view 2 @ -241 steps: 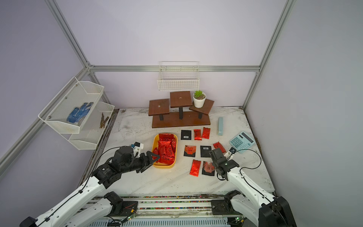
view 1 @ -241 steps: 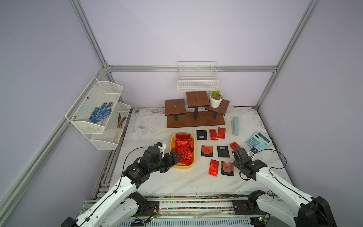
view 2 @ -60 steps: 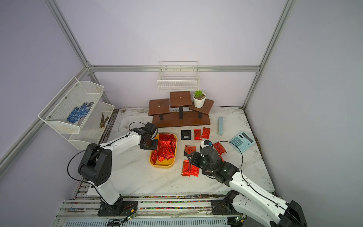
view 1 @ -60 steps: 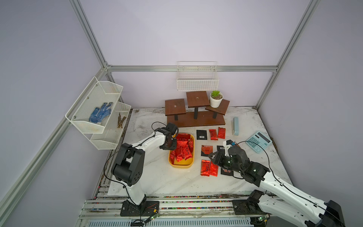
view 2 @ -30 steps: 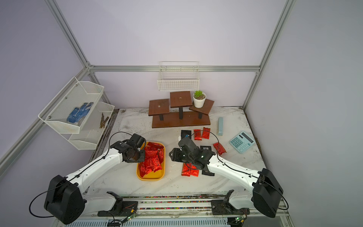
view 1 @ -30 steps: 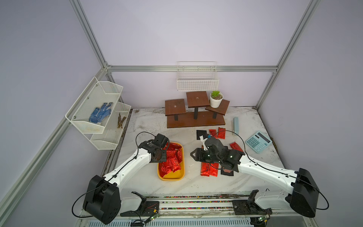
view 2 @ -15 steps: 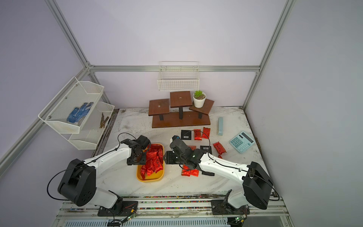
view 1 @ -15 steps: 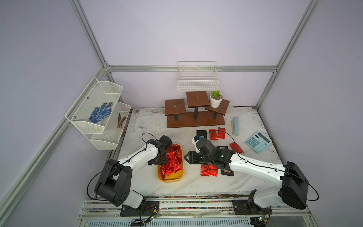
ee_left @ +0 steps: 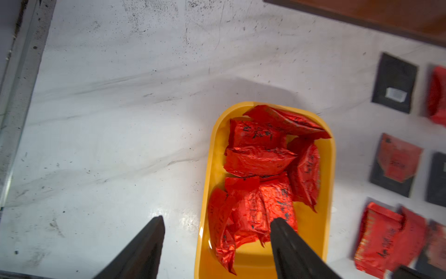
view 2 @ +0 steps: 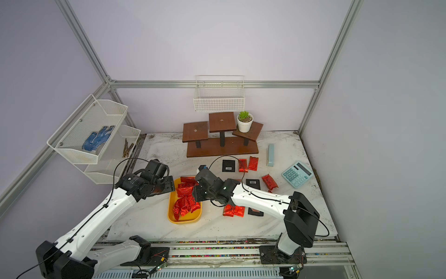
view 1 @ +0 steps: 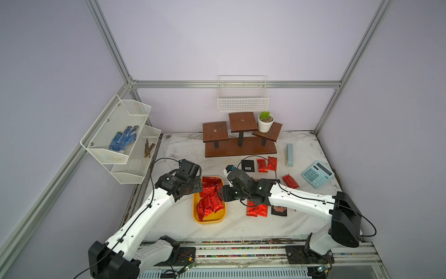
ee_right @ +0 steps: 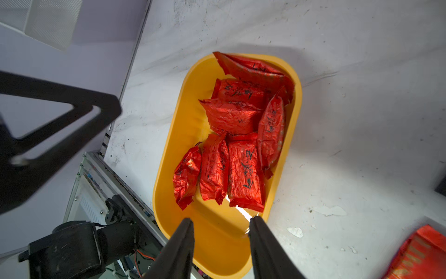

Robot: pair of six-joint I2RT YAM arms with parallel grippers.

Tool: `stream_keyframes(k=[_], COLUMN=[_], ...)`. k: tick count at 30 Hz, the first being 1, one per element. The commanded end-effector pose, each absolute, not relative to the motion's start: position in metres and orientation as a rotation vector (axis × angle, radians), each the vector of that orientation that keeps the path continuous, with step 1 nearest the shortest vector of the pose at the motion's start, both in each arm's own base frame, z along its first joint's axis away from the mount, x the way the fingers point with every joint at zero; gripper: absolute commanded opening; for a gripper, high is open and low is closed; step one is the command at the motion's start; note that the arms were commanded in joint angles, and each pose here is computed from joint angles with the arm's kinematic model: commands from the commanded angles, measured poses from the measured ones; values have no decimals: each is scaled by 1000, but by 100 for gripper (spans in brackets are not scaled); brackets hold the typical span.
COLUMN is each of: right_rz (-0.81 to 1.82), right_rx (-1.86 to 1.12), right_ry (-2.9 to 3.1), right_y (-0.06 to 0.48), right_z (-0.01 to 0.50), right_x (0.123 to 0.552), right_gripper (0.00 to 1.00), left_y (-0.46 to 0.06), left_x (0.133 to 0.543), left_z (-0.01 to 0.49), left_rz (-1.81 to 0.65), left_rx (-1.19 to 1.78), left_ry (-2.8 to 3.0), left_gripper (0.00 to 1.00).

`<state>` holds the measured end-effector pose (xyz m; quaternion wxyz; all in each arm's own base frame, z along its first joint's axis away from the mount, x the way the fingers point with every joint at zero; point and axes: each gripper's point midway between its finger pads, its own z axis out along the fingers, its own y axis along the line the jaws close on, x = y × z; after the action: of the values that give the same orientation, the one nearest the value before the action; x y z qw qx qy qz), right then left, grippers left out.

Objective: Take the tea bags out of the storage box
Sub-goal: Pick up the tea bag from the storage box.

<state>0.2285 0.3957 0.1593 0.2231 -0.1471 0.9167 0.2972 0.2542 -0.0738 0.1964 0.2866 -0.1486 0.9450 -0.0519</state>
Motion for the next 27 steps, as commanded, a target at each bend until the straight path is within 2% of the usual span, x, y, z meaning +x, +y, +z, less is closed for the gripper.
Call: stream_keyframes(k=[1, 10, 23, 27], right_rz=[806, 864, 786, 765], right_rx=[-505, -602, -606, -593], right_ry=[2553, 2602, 2649, 2658], right_y=[416, 472, 496, 496], right_z=[152, 119, 79, 72], right_x=[210, 178, 185, 187], right_gripper=[43, 43, 43, 34], left_y=[-83, -73, -63, -62], left_x=[241, 207, 172, 170], left_z=[220, 224, 217, 216], left_rz=[-381, -577, -645, -641], left_rx=[-500, -613, -654, -655], left_ry=[2421, 2336, 2290, 2289], left_gripper=[73, 76, 78, 78])
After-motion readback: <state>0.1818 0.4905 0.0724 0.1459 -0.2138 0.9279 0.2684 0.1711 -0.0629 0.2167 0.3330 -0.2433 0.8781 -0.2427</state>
